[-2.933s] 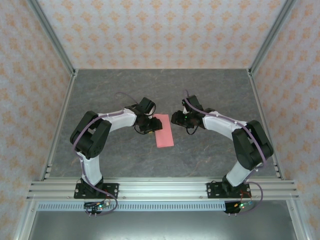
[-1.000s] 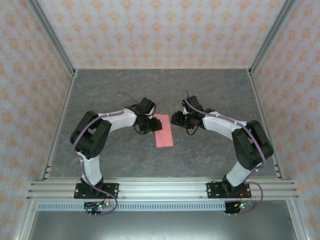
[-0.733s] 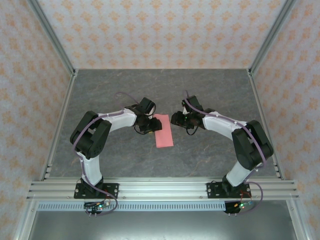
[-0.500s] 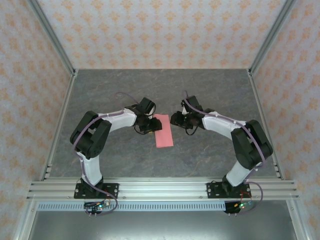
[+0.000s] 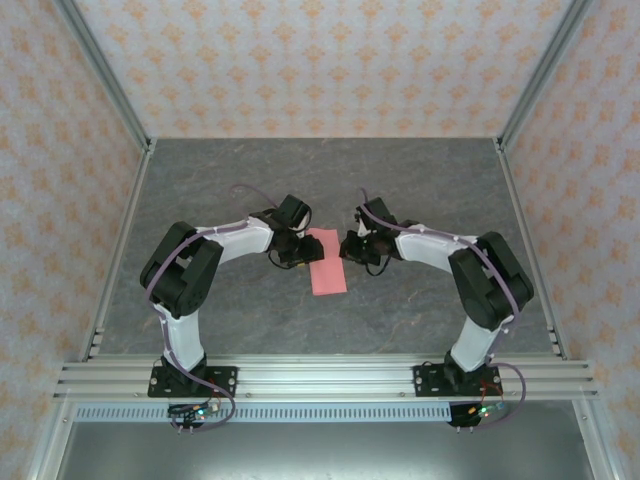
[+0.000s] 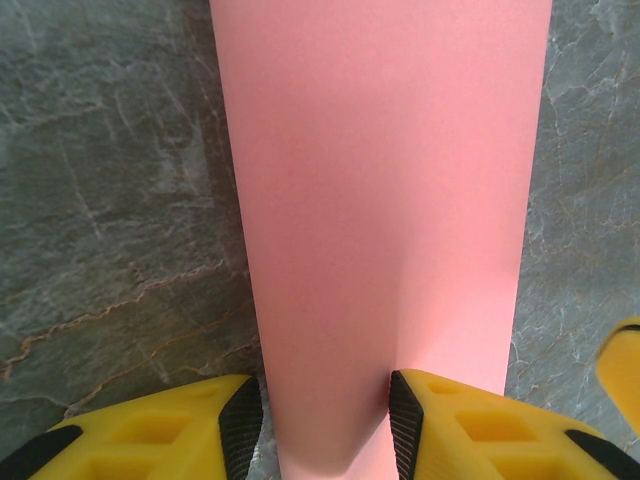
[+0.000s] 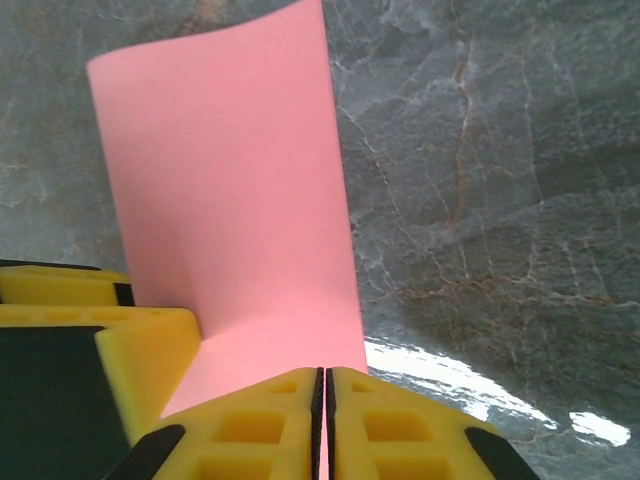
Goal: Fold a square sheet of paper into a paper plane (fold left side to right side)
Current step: Hold the square sheet of paper at the center of the table.
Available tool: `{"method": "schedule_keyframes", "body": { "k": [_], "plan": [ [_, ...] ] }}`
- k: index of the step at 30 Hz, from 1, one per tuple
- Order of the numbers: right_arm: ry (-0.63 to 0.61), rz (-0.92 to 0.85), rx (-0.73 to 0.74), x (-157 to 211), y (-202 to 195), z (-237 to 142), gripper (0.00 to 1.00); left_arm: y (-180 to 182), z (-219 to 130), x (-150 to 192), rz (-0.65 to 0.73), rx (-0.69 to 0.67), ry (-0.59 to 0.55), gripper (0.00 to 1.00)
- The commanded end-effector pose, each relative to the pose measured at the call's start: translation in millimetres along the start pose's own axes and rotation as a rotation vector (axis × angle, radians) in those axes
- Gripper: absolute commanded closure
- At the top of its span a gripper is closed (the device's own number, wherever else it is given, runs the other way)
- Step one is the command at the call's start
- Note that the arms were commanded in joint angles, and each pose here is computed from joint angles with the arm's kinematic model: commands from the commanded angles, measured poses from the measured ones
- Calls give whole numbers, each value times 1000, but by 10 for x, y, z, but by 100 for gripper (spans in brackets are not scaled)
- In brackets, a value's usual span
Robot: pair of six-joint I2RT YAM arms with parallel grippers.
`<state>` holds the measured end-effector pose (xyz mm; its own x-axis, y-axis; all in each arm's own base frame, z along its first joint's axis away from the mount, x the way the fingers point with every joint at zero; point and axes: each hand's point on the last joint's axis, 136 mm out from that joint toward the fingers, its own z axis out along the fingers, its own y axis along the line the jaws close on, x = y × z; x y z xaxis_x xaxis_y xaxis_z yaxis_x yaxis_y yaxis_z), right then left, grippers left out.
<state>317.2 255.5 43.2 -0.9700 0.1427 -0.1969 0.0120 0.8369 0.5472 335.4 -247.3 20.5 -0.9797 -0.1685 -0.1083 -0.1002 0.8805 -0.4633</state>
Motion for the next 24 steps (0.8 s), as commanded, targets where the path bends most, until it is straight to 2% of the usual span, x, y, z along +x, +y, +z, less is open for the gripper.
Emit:
{"method": "schedule_keyframes", "body": {
  "k": [1, 15, 24],
  "plan": [
    [15, -6, -9, -8, 85, 35, 88, 200, 226, 169, 12, -76, 52, 56],
    [59, -6, 9, 61, 66, 164, 88, 204, 228, 173, 11, -76, 53, 56],
    [98, 12, 93, 136, -126, 241, 88, 195, 225, 178, 12, -74, 53, 56]
  ]
}}
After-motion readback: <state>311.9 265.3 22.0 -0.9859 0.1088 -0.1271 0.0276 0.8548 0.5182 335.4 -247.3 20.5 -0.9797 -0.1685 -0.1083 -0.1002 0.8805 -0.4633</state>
